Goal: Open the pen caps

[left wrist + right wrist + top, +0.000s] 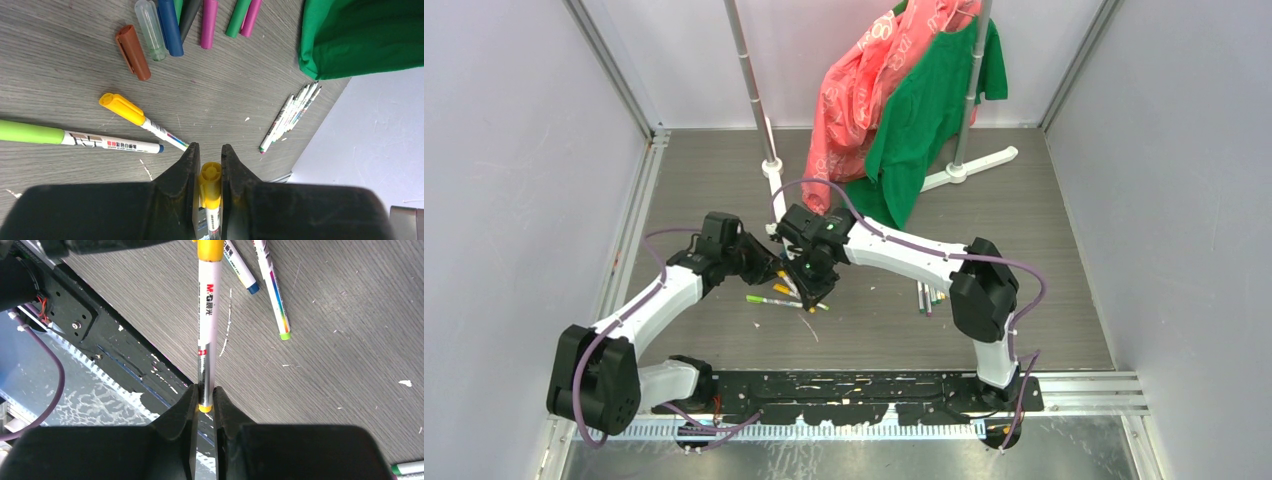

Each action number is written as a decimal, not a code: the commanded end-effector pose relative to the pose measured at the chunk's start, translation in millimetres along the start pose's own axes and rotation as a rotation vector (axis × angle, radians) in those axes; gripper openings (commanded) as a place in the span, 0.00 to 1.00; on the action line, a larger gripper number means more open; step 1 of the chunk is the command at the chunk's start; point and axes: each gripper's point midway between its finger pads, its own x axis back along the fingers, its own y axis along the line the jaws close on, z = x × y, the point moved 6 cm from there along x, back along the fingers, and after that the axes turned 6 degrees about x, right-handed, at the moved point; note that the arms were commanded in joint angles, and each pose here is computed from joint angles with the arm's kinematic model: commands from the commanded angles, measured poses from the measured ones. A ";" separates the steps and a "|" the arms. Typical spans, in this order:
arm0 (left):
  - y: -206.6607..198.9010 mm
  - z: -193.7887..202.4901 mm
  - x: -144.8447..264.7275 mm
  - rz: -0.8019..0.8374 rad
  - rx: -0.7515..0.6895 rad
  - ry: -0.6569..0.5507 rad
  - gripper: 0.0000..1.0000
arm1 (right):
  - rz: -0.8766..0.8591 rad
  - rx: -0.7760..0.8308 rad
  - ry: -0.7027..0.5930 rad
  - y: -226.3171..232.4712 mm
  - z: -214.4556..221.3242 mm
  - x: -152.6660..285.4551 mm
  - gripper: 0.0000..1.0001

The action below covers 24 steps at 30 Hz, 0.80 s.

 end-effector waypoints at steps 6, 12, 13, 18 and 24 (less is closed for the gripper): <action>-17.3 6.3 10.7 0.105 -0.029 0.033 0.00 | -0.023 0.035 -0.096 11.4 -30.4 8.7 0.24; -17.7 7.1 12.1 0.105 -0.024 0.041 0.00 | -0.028 0.035 -0.099 12.1 -35.8 5.0 0.25; -17.6 7.1 12.2 0.104 -0.024 0.041 0.00 | -0.029 0.035 -0.103 12.6 -36.9 5.3 0.25; -16.7 7.6 11.8 0.098 -0.021 0.046 0.00 | -0.028 0.034 -0.108 12.0 -39.9 4.1 0.26; -19.5 7.5 13.2 0.104 -0.014 0.047 0.00 | -0.026 0.024 -0.108 7.8 -41.2 -1.9 0.26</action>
